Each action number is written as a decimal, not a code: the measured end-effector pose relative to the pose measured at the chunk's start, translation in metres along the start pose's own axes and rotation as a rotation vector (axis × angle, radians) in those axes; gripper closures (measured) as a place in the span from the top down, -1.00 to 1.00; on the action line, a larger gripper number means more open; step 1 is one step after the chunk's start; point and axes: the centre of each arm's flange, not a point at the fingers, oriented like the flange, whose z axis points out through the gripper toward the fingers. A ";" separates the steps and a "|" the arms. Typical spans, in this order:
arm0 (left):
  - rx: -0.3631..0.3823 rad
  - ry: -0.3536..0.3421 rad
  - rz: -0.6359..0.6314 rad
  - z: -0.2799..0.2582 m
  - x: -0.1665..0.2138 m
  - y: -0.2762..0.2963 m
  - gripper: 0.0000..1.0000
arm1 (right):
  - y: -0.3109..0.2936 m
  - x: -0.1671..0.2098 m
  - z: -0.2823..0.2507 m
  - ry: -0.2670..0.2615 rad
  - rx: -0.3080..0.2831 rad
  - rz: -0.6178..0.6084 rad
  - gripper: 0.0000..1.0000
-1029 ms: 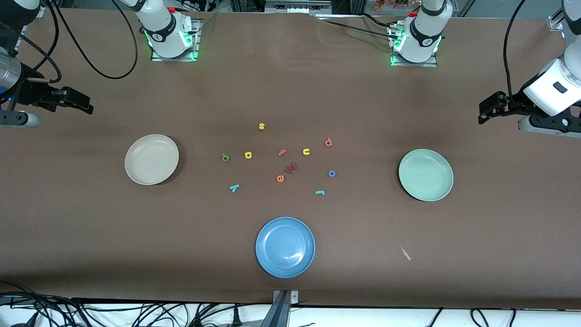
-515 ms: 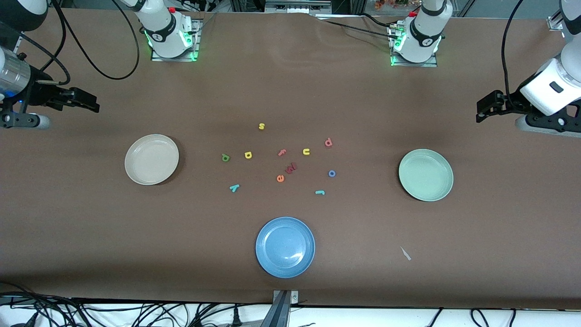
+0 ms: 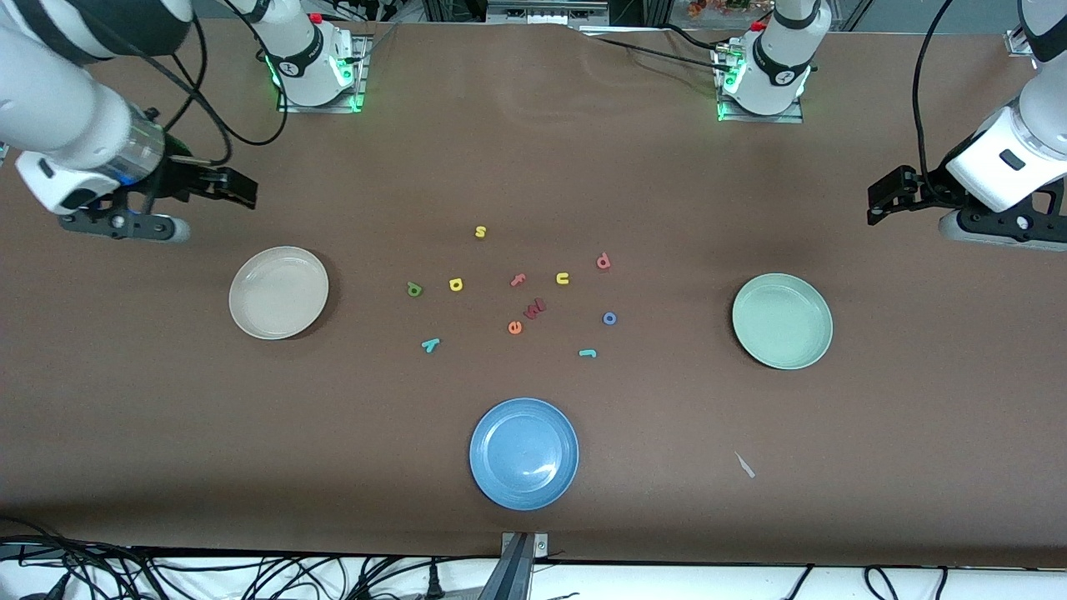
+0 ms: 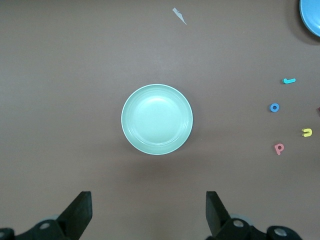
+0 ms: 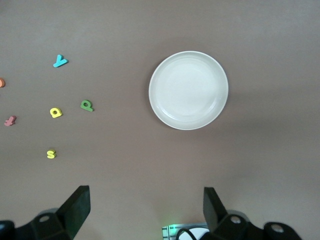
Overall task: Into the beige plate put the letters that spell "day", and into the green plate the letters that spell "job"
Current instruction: 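Reach the right gripper toward the green letter p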
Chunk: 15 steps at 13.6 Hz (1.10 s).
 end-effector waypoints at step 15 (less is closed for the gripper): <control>0.000 0.002 0.002 -0.001 0.000 0.002 1.00 | -0.108 0.051 0.206 0.079 -0.002 -0.260 1.00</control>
